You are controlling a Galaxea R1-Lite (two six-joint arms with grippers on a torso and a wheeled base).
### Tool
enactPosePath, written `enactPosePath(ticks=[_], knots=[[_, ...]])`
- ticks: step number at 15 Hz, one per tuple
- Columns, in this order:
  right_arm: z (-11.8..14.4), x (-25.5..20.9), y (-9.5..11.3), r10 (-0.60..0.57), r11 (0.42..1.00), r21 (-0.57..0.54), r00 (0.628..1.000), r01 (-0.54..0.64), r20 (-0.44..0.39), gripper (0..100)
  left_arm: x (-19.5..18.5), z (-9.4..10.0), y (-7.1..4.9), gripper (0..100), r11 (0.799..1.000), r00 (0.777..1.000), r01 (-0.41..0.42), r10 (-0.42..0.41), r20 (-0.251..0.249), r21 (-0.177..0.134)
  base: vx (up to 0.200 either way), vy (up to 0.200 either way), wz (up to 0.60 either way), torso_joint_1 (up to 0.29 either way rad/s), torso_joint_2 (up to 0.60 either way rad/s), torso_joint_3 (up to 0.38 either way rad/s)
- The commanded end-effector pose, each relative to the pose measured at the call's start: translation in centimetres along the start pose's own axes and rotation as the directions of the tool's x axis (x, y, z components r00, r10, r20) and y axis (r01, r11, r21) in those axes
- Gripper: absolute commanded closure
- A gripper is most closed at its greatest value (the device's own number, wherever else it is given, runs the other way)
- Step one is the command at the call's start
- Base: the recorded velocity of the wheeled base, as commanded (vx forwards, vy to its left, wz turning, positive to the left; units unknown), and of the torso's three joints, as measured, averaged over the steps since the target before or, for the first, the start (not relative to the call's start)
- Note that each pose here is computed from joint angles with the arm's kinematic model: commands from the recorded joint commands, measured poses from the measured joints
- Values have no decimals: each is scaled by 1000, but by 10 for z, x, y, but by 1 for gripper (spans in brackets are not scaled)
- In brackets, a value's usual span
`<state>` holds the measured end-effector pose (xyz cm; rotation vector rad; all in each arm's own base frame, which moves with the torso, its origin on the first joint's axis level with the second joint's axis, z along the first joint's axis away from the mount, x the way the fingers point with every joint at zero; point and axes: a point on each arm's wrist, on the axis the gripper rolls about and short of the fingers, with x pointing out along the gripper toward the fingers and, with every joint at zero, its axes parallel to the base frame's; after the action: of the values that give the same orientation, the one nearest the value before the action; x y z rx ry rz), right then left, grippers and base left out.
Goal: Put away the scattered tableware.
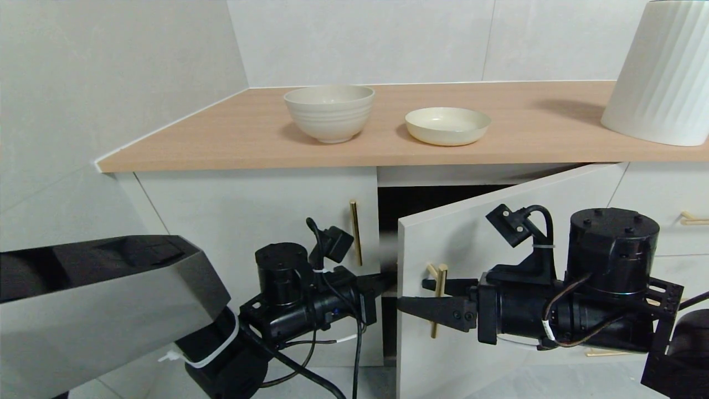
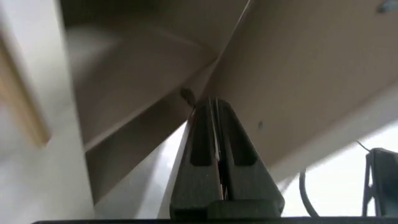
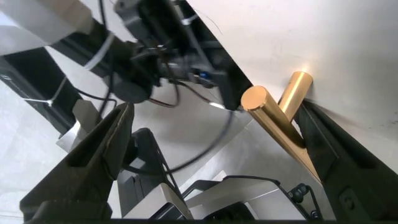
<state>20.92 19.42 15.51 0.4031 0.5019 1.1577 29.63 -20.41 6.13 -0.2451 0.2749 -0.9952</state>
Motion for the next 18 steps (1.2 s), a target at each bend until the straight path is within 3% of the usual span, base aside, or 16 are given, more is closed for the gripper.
enactPosePath(ticks=[1, 4, 7, 13, 17, 18], knots=[[-2, 0, -1, -6, 1000, 5, 1000, 6, -5, 0, 12, -6, 3, 100, 1000, 1000, 9, -9, -4, 1, 0, 0, 0, 0, 0, 0], [-6, -5, -2, -44, 999, 10, 999, 44, 0, 0, 14, -2, -3, 100, 1000, 1000, 27, -27, 13, 13, 0, 0, 0, 0, 0, 0], [-14, -12, -7, -170, 985, 24, 985, 169, 32, 0, 15, 2, -9, 100, 999, 997, 29, -32, 71, 40, 0, 0, 0, 0, 0, 0], [-17, -52, 8, -225, 974, -6, 969, 226, 101, 0, 19, 0, -18, 100, 998, 996, 55, -58, 66, 43, 0, 0, 0, 0, 0, 0], [-43, -82, 14, -307, 944, -115, 951, 310, 45, 0, 19, 4, -20, 100, 997, 995, 61, -64, 78, 40, 0, 0, 0, 0, 0, 0], [-46, -88, 15, -358, 924, -130, 933, 360, 36, 0, 17, 9, -22, 100, 998, 994, 65, -66, 86, 18, 0, 0, 0, 0, 0, 0]])
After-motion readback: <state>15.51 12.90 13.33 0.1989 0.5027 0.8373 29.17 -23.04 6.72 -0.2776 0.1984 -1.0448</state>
